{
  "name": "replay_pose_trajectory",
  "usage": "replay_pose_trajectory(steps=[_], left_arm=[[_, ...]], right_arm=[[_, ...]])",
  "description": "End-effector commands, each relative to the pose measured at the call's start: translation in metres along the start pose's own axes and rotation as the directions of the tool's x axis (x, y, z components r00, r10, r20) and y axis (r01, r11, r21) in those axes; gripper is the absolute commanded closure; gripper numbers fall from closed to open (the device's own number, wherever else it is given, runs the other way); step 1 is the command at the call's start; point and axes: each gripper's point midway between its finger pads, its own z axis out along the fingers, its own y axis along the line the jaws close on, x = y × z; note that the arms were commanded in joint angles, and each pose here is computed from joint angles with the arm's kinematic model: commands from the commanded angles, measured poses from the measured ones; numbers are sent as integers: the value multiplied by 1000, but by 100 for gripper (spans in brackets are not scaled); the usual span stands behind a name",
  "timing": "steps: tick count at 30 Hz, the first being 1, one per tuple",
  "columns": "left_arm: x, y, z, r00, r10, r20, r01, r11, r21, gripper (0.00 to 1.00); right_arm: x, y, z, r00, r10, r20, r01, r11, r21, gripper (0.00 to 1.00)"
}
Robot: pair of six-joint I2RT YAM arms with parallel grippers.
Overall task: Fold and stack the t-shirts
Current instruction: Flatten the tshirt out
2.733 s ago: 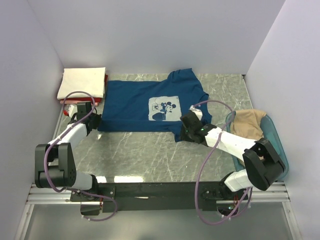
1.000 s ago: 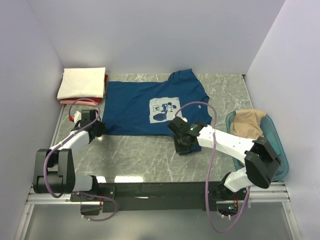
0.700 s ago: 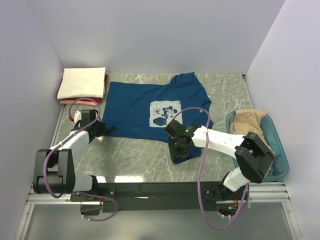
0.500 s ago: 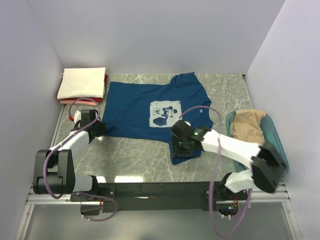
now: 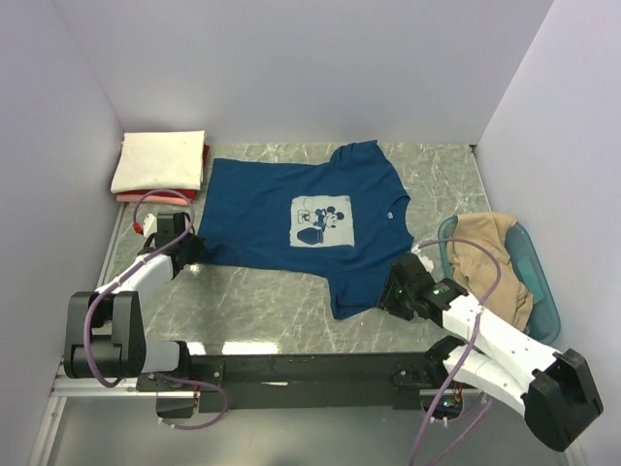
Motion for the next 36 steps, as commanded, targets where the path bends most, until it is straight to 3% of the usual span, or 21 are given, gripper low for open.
replay_pose_trajectory(steps=[1, 9, 17, 25, 36], left_arm=[[-6, -16, -5, 1000, 10, 18, -11, 998, 64, 100], [-6, -18, -6, 1000, 13, 11, -14, 997, 70, 100], [-7, -20, -9, 1000, 17, 18, -18, 997, 78, 100], [-8, -22, -8, 1000, 13, 17, -14, 996, 84, 100], [-8, -21, -9, 1000, 14, 17, -15, 996, 84, 100]], right_arm=[[-38, 18, -1, 986, 56, 154, -46, 996, -71, 49], [-59, 20, 17, 977, 67, 204, -59, 997, -49, 50], [-55, 6, 3, 984, 36, 176, -43, 999, 32, 55], [-36, 2, 8, 987, 74, 140, -71, 997, -24, 53], [-46, 17, 12, 988, 72, 138, -66, 997, -46, 57]])
